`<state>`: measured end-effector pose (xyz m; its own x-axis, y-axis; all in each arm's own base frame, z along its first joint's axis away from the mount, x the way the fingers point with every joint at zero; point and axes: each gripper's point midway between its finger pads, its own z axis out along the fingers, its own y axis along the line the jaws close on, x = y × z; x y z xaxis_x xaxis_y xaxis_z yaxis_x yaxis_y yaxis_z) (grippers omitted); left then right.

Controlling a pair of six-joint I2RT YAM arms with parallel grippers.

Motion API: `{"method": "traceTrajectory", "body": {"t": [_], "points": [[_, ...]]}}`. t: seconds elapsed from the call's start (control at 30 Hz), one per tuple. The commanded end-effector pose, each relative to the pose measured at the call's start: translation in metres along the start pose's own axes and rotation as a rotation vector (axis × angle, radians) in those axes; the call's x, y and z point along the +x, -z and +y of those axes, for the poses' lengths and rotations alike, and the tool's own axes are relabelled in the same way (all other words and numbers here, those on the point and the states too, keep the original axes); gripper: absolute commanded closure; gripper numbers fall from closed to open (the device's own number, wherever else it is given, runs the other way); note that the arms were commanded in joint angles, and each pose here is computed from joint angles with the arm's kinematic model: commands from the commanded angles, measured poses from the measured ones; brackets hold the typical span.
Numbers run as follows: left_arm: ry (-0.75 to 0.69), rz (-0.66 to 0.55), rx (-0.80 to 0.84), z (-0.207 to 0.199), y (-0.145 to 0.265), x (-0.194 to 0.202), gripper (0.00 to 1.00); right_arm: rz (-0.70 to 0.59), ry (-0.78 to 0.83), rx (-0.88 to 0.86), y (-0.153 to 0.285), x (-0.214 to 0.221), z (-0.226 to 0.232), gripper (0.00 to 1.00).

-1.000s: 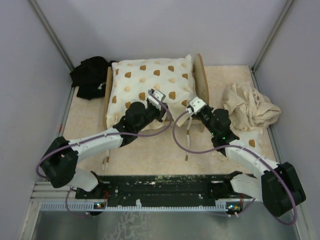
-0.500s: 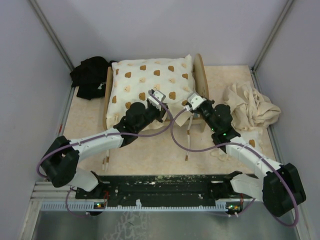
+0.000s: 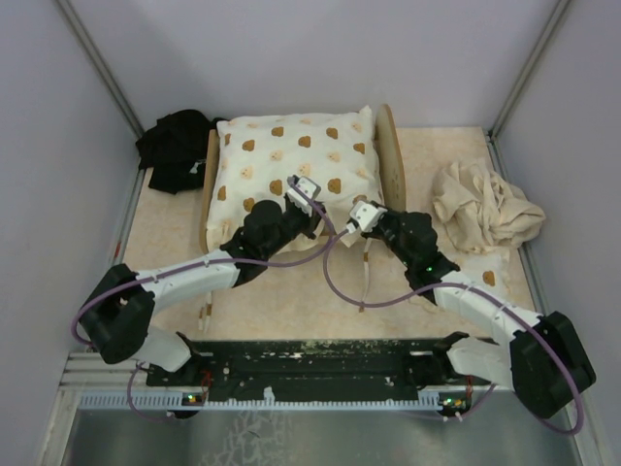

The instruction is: Set up the pet bed

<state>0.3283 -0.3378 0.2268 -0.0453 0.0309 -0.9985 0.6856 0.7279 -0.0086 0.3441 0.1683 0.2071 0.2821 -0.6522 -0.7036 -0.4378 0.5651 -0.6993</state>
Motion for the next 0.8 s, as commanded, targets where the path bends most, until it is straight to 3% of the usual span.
{"method": "traceTrajectory", "body": {"t": [0.0, 0.2, 0.5, 0.63, 0.77], "points": [[0.018, -0.034, -0.011, 0.003, 0.001, -0.006, 1.0, -0.029, 0.005, 0.048, -0.006, -0.013, -0.012, 1.0], [0.022, -0.029, -0.01, 0.002, 0.001, -0.002, 1.0, 0.057, -0.244, 0.063, -0.002, 0.006, 0.001, 1.0], [-0.002, -0.011, 0.002, 0.001, 0.003, 0.004, 1.0, 0.172, -0.677, -0.008, 0.035, -0.011, 0.013, 0.64], [-0.013, -0.008, 0.008, 0.0, 0.003, 0.005, 1.0, 0.276, -0.815, 0.031, 0.052, 0.003, 0.021, 0.68], [-0.017, -0.002, 0.015, -0.001, -0.001, 0.007, 1.0, 0.281, -0.933, 0.037, 0.055, 0.015, 0.041, 0.71]]}}
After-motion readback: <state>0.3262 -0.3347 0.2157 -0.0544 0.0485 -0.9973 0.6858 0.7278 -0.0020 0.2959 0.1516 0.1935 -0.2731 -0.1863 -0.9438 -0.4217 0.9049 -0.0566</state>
